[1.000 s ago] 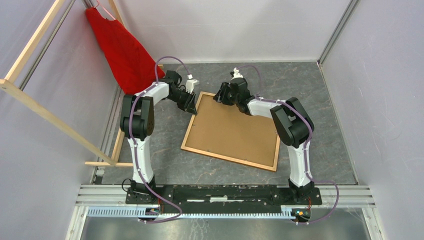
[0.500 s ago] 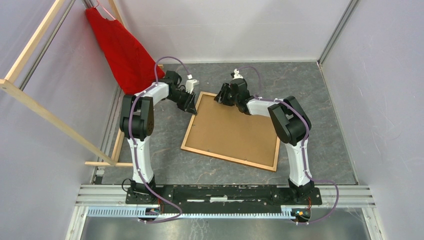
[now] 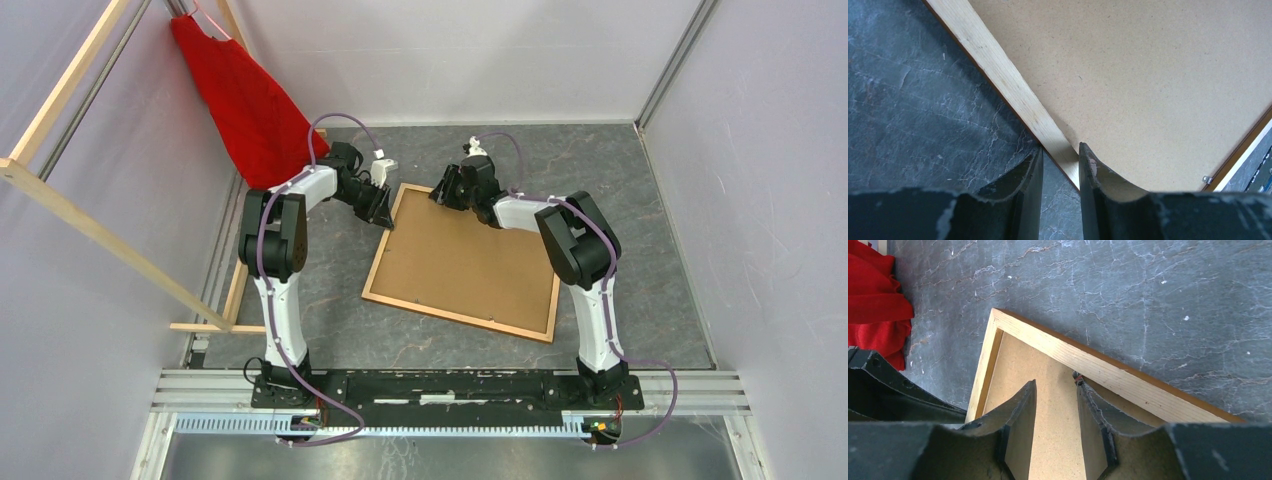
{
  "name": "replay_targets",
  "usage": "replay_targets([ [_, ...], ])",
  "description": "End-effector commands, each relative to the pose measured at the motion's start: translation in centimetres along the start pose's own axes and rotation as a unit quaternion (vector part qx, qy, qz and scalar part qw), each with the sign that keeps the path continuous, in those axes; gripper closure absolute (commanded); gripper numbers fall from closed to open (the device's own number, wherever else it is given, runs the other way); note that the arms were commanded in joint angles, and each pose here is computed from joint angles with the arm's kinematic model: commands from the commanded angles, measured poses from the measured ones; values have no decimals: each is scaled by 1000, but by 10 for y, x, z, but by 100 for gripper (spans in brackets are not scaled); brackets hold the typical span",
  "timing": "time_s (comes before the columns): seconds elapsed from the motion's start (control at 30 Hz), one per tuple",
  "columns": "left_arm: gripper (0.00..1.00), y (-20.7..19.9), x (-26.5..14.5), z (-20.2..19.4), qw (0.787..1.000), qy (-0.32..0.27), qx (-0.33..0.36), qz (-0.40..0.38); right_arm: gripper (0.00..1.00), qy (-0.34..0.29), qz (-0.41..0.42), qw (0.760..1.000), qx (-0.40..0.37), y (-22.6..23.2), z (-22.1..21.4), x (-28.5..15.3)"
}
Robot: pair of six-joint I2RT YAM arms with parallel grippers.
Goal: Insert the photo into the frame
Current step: Install the photo frame at the center of the board, then adjust the photo frame at the center of the board.
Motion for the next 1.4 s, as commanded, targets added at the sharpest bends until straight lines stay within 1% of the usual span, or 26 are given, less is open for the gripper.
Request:
replay_targets([
  [0.0,67,-5,-1,-5,1000,6,8,-1,59,-21,-1,1000,1,0,8,13],
  [0.33,69,-8,0,-11,1000,11,9,-8,61,-37,-12,999,7,-1,11,14],
  [0.4,70,-10,-1,-12,1000,11,8,-8,60,-40,-3,999,3,3,13,10],
  [0.47,70,-12,-3,-13,1000,11,9,-7,53,-42,17,999,-4,13,21,2],
  [0.53,69,-14,-9,-14,1000,15,14,-4,41,-44,44,998,-9,23,34,-13],
  [0.6,61,-14,-17,-13,1000,14,19,4,25,-58,58,996,-17,27,49,-38],
  [0.67,57,-16,-26,-10,999,10,29,11,13,-77,46,996,-25,22,65,-66],
  [0.7,54,-17,-30,-7,999,10,34,13,5,-84,33,996,-27,17,69,-79],
  [0.73,49,-19,-34,-5,999,9,38,16,2,-91,18,995,-25,8,74,-92],
  [0.77,44,-21,-37,-3,999,8,42,18,2,-97,-2,995,-19,-5,77,-108],
  [0.83,41,-26,-45,0,998,2,52,20,2,-112,-42,993,-2,-33,75,-137],
  [0.93,36,-36,-55,1,998,-4,64,20,2,-126,-111,985,30,-79,59,-181],
  [1.0,36,-41,-61,-3,997,0,73,25,2,-151,-179,971,41,-110,48,-212],
  [1.1,37,-39,-63,-18,994,26,88,53,2,-179,-222,956,69,-144,30,-243],
  [1.2,41,-25,-59,-36,988,59,93,106,2,-185,-236,950,88,-163,18,-259],
  [1.37,45,-25,-47,-62,981,99,97,133,2,-164,-212,958,99,-168,14,-248],
])
Point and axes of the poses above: each gripper's point midway between its finger pads, its own x axis out along the fingers, its own y axis along the line the jaws close on, z = x × y, the point moved 7 cm from there along -x, back along the fingers, and after that the axes turned 2 degrees about x, right-handed, at the moved point
